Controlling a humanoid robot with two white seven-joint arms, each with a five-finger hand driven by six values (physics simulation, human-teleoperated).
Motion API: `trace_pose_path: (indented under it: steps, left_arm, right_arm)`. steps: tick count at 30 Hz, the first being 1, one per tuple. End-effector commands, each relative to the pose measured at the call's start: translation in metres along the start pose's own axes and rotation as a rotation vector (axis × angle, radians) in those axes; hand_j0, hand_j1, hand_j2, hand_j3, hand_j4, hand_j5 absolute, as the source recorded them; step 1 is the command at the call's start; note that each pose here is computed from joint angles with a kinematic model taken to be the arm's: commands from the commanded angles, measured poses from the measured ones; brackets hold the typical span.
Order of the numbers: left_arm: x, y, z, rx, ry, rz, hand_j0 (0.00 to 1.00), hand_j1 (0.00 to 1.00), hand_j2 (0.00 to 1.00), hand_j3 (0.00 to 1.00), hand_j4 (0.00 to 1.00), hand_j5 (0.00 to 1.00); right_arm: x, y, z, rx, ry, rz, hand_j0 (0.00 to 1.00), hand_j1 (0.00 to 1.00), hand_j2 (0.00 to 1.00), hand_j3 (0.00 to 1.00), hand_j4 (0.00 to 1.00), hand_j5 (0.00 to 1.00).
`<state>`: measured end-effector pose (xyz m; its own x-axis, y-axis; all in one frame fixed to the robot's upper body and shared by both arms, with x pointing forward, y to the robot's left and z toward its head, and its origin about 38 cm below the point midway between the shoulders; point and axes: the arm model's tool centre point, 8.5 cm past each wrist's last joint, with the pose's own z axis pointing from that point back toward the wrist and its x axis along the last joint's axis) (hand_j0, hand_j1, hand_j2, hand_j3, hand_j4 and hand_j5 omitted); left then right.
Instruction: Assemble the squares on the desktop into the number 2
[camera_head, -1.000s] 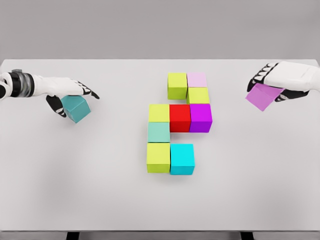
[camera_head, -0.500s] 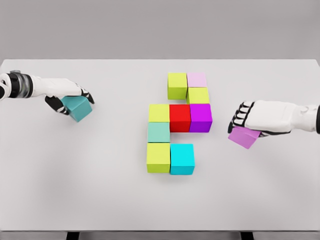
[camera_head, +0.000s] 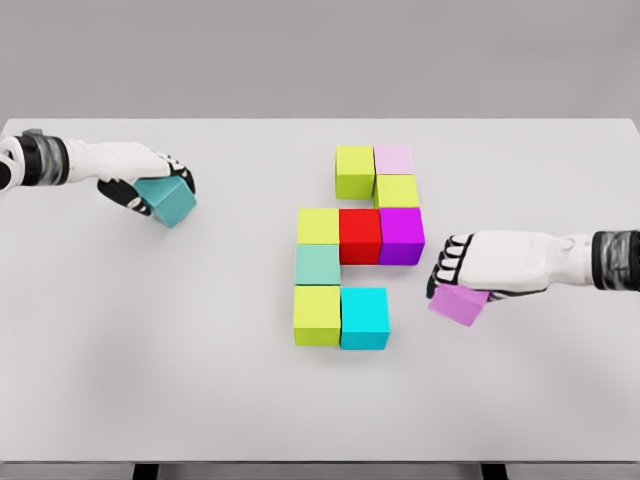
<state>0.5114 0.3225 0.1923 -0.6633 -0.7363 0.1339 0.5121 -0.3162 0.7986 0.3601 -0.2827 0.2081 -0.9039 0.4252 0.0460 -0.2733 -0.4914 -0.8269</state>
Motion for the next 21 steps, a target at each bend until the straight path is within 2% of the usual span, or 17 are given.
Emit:
trace_pose_path:
  steps: [1, 4, 6, 11, 15, 19, 21]
  left_arm:
    - [0.004, 0.006, -0.003, 0.023, -0.016, 0.007, 0.51, 0.51, 0.51, 0.51, 0.51, 0.51]
    - [0.012, 0.014, -0.01, 0.049, -0.038, 0.007, 0.51, 0.51, 0.51, 0.51, 0.51, 0.51]
    - [0.022, 0.019, -0.021, 0.058, -0.066, 0.004, 0.51, 0.51, 0.51, 0.51, 0.51, 0.51]
    - [0.045, 0.034, -0.035, 0.092, -0.13, -0.028, 0.51, 0.51, 0.51, 0.51, 0.51, 0.51]
    - [0.06, 0.042, -0.043, 0.106, -0.164, -0.05, 0.51, 0.51, 0.51, 0.51, 0.51, 0.51]
    - [0.062, 0.048, -0.057, 0.108, -0.095, 0.02, 0.52, 0.52, 0.52, 0.52, 0.52, 0.52]
    - [0.064, 0.05, -0.064, 0.108, -0.059, 0.058, 0.52, 0.52, 0.52, 0.52, 0.52, 0.52]
  right_arm:
    - [0.003, 0.0, -0.006, -0.007, -0.016, -0.008, 0.44, 0.44, 0.44, 0.44, 0.44, 0.44]
    - [0.005, -0.012, -0.016, -0.046, -0.037, 0.006, 0.44, 0.44, 0.44, 0.44, 0.44, 0.44]
    - [0.011, -0.013, -0.026, -0.053, -0.065, 0.004, 0.45, 0.45, 0.45, 0.45, 0.45, 0.45]
    - [0.012, -0.011, -0.028, -0.042, -0.072, 0.003, 0.47, 0.47, 0.47, 0.47, 0.47, 0.47]
    - [0.005, -0.004, -0.012, -0.006, -0.036, 0.003, 0.47, 0.47, 0.47, 0.47, 0.47, 0.47]
    - [0.001, -0.001, -0.001, 0.016, -0.013, 0.001, 0.48, 0.48, 0.48, 0.48, 0.48, 0.48]
    - [-0.002, -0.008, 0.006, 0.008, -0.003, 0.007, 0.48, 0.48, 0.48, 0.48, 0.48, 0.48]
